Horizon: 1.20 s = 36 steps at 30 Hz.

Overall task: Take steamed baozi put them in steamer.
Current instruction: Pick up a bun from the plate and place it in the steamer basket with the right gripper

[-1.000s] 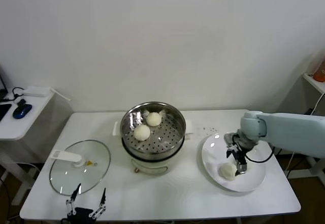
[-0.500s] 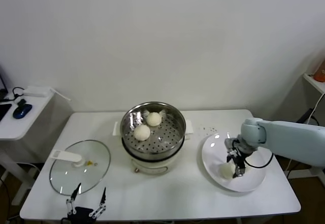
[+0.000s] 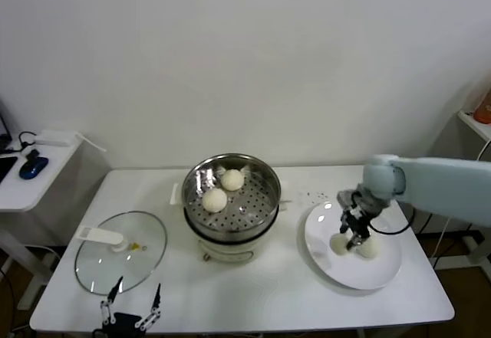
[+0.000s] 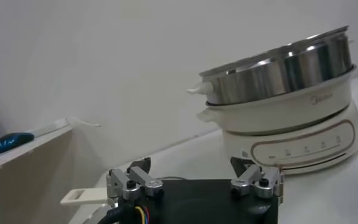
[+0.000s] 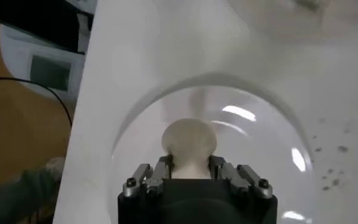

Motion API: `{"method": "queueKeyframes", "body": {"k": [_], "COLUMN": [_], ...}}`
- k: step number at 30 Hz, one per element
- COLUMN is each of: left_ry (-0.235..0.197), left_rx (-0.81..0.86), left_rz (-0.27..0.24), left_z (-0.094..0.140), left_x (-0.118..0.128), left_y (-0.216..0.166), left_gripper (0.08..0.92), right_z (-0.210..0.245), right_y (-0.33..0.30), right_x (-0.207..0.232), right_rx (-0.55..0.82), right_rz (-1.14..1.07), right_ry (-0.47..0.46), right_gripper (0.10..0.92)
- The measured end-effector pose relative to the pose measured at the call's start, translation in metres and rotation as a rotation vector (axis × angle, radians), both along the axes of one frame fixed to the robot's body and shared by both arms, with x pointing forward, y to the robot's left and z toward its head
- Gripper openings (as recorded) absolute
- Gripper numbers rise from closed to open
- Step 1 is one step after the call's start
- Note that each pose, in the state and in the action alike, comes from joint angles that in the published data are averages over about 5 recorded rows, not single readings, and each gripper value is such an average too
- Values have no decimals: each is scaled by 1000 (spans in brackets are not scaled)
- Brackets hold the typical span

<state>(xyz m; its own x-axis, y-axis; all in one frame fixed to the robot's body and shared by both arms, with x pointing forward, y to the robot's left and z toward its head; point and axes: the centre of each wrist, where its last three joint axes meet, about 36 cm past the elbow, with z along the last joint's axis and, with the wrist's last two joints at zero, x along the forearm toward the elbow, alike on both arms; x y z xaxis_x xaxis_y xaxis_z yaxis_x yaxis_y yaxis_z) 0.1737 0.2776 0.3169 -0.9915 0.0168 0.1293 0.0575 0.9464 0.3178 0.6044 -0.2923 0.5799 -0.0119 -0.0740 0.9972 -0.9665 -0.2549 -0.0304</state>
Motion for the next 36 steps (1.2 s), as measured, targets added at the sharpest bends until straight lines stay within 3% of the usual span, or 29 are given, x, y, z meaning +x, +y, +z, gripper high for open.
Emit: {"method": "queueKeyframes", "body": {"k": [8,18,25,36], "left_ry": [5,5,2,0], "left_rx": [4,12,14,21], "left_rz": [-8,-5,-4,2], "left_z": [-3,-3,-3,0], "left_x": [-1,-4,-5,-5], "left_y": [0,1,2,6], "left_gripper": [823,823,823,823], "right_z": [94,156,151,86], "right_y": [43,131,196,264], "right_x": [4,2,-1,4], "right_rx": [32,12,-25,-4], "right_rz": [233,616,847,1003], "right_ry": [-71,-188,-233,-234], "right_gripper": [475,470,470,475]}}
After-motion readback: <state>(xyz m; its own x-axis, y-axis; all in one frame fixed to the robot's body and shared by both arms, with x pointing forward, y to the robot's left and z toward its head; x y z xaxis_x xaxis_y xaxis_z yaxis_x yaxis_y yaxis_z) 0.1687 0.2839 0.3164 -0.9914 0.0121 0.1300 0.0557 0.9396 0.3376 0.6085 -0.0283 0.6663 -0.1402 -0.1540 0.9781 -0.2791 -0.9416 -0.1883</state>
